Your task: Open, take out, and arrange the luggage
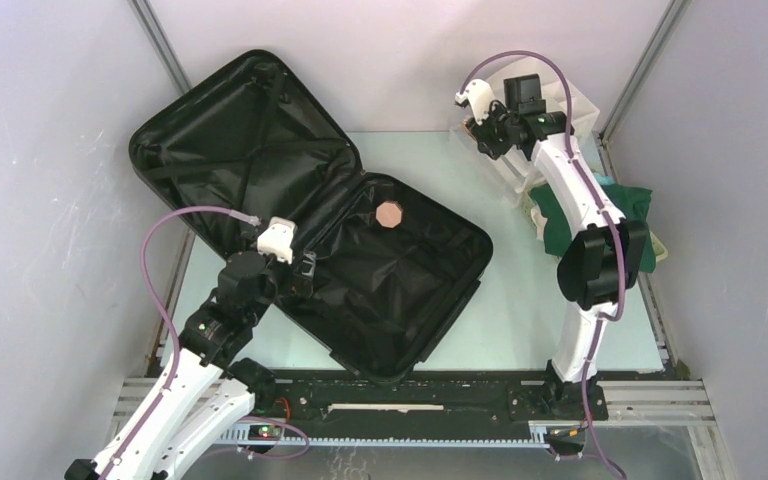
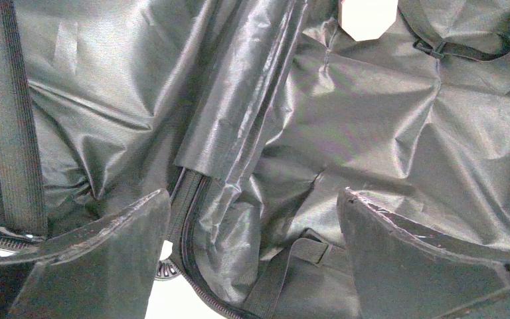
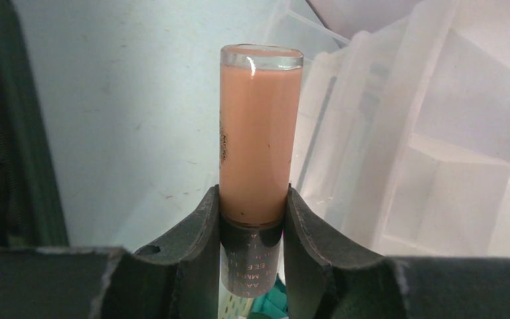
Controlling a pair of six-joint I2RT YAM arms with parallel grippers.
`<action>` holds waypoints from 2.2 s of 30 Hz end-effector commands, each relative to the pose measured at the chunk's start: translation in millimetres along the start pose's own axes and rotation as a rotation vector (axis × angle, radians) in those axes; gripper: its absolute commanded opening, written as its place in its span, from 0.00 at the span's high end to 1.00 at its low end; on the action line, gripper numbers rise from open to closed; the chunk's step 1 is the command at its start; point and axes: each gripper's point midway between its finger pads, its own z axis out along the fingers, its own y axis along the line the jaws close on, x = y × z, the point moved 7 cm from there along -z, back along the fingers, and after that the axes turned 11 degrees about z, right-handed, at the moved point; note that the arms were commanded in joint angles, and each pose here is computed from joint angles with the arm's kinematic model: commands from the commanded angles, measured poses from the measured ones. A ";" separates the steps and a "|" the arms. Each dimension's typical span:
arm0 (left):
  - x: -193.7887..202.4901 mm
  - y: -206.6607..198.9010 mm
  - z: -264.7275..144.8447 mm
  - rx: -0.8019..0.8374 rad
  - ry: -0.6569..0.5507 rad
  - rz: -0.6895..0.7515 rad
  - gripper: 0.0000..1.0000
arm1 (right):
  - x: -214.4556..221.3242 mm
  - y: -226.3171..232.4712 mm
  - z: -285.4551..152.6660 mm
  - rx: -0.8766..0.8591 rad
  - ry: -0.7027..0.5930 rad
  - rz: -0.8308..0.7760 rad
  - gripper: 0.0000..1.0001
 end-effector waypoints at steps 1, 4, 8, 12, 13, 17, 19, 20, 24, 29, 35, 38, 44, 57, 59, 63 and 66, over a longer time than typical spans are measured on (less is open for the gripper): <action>2.1 0.2 4.8 -0.002 -0.009 0.017 0.00 | -10.5 -28.3 9.7 0.156 -0.021 -0.008 1.00; 2.0 0.1 4.6 -0.001 -0.011 0.017 0.00 | -3.6 -31.6 24.0 0.161 0.013 0.005 1.00; 2.7 0.1 5.0 -0.002 -0.008 0.018 0.00 | 7.2 -33.9 41.7 0.177 0.057 0.018 0.91; 2.7 -0.2 5.0 0.001 -0.008 0.018 0.00 | 16.6 -37.8 54.5 0.196 0.091 0.027 0.81; 2.7 -0.2 5.1 0.001 -0.008 0.018 0.00 | 17.8 -38.9 56.0 0.198 0.095 0.030 0.78; 2.9 -0.5 5.5 0.003 -0.006 0.019 0.00 | 21.9 -38.1 59.4 0.197 0.112 0.045 0.58; 2.9 -0.5 5.5 0.003 -0.006 0.018 0.00 | 22.6 -35.8 58.8 0.188 0.117 0.048 0.51; 3.2 -0.7 5.6 0.003 -0.005 0.019 0.00 | 22.0 -35.5 57.7 0.188 0.116 0.051 0.49; 3.0 -0.9 5.8 0.006 -0.005 0.019 0.00 | 19.8 -32.2 52.0 0.184 0.108 0.054 0.42; 3.4 -1.2 6.2 0.007 -0.002 0.020 0.00 | 10.9 -24.0 41.3 0.171 0.084 0.032 0.39; 3.0 -1.5 6.6 0.010 -0.001 0.018 0.00 | -10.6 -6.9 13.7 0.091 0.004 0.020 0.43; 3.3 -1.6 6.8 0.012 0.001 0.018 0.00 | -13.1 16.0 2.5 -0.031 -0.035 -0.007 0.44; 3.6 -1.9 7.1 0.014 0.003 0.019 0.00 | -15.0 60.8 -19.6 -0.310 -0.127 -0.036 0.49; 3.2 -1.6 6.5 0.013 0.000 0.018 0.00 | 4.9 88.8 -31.0 -0.444 -0.130 -0.053 0.60; 3.8 -1.9 6.7 0.014 0.001 0.018 0.00 | 7.4 85.6 -26.0 -0.421 -0.104 -0.040 0.61; 4.4 -1.9 7.2 0.013 0.005 0.019 0.00 | 14.1 79.8 -11.9 -0.370 -0.050 -0.028 0.62; 4.1 -1.8 7.0 0.012 0.003 0.019 0.00 | 18.4 74.4 -1.3 -0.327 -0.013 -0.024 0.62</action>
